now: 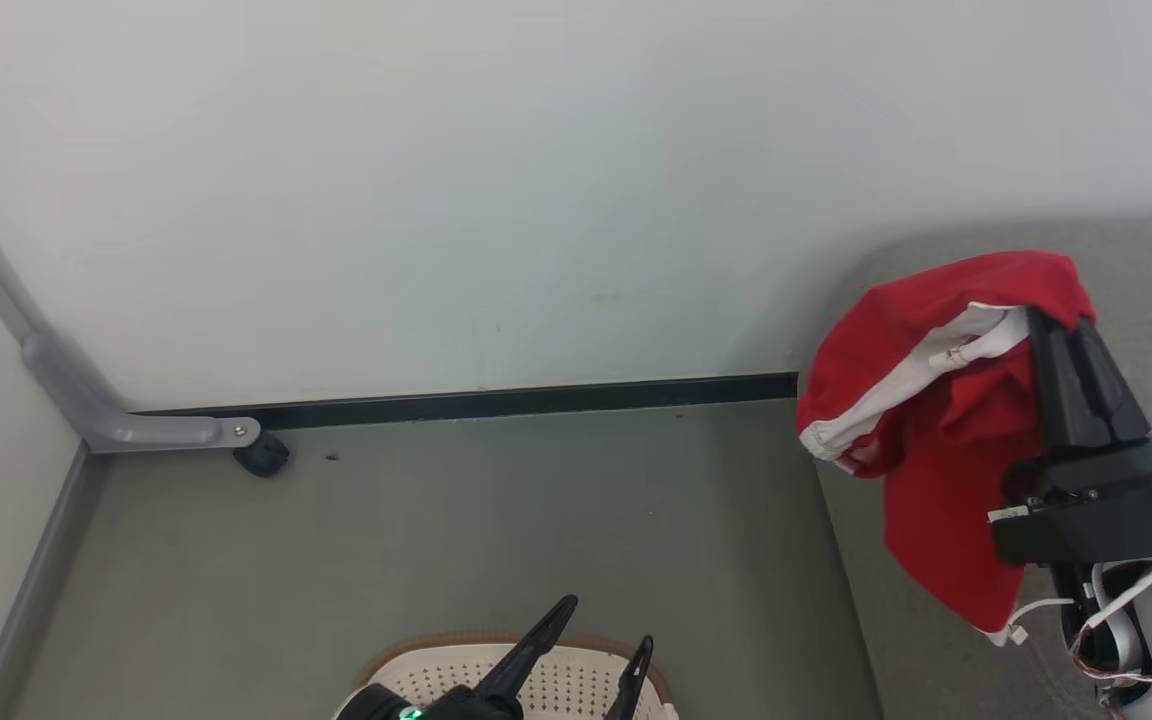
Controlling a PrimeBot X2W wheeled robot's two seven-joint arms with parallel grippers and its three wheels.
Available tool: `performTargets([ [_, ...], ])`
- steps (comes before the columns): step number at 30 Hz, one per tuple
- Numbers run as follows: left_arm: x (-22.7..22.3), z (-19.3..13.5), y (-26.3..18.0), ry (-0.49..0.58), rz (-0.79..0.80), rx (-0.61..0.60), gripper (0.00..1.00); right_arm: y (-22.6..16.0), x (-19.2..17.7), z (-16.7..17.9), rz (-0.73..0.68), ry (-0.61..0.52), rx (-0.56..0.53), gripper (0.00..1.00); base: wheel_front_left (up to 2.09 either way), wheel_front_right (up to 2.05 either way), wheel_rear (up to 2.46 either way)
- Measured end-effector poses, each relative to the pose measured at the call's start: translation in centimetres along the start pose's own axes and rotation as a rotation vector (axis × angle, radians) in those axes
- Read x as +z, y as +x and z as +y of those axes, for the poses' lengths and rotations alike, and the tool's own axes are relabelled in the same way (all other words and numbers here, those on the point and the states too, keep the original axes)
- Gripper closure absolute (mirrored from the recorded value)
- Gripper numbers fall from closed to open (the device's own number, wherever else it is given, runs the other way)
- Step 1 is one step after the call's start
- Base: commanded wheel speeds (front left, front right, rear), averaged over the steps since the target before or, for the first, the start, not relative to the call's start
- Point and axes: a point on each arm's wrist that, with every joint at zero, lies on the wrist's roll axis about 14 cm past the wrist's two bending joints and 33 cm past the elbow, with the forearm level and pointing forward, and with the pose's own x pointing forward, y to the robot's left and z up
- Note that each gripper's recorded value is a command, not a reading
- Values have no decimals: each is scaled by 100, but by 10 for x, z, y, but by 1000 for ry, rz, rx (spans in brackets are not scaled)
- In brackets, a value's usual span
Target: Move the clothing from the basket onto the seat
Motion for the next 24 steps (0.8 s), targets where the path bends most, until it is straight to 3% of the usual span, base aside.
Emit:
performTargets([
  [24,-32,-27,46,-11,53,-208,0,-42,1,-140,32,-125,-403,100,0,0,0],
])
